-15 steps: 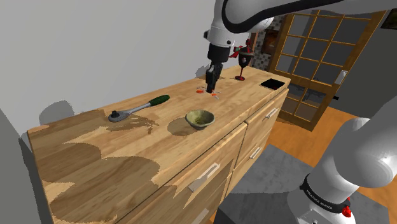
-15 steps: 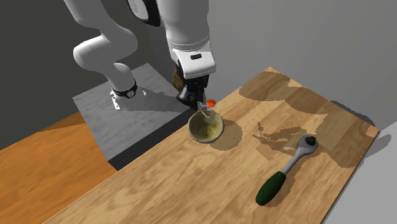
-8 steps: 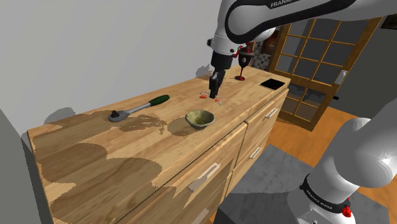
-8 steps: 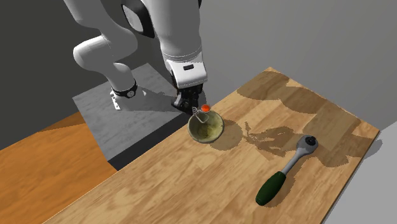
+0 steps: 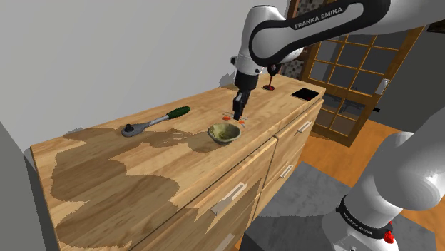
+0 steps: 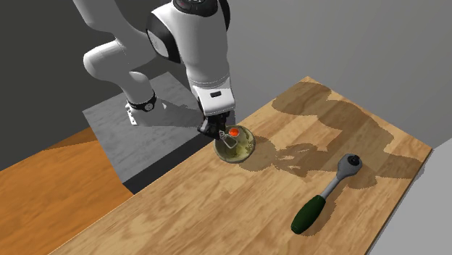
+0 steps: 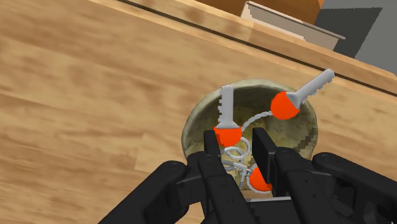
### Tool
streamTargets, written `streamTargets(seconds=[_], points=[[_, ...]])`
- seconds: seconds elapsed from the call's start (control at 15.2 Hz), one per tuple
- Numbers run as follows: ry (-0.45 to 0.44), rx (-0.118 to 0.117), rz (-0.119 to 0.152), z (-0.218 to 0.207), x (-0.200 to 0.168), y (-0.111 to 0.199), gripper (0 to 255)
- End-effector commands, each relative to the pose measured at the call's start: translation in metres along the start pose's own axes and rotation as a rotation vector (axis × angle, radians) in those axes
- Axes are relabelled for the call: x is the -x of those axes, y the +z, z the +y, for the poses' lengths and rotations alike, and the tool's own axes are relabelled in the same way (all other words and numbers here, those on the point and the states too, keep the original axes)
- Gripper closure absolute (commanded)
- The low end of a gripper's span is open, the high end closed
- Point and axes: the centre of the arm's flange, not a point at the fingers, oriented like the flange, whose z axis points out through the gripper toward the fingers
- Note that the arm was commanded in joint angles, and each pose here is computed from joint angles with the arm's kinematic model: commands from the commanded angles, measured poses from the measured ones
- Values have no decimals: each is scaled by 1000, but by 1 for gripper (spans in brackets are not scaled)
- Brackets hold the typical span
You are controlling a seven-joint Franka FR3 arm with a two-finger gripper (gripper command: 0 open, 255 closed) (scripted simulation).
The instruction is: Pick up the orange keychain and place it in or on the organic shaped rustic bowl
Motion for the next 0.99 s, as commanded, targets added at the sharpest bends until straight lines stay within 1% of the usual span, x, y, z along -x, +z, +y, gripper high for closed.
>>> streamTargets(seconds=[0.0,0.46,0.53,0.86,0.92], points=[[0,0,0,1,2,12,255],[0,0,0,1,2,12,255],[0,0,0,1,2,12,0],[0,0,0,1,2,12,0],[0,0,0,1,2,-1,0]])
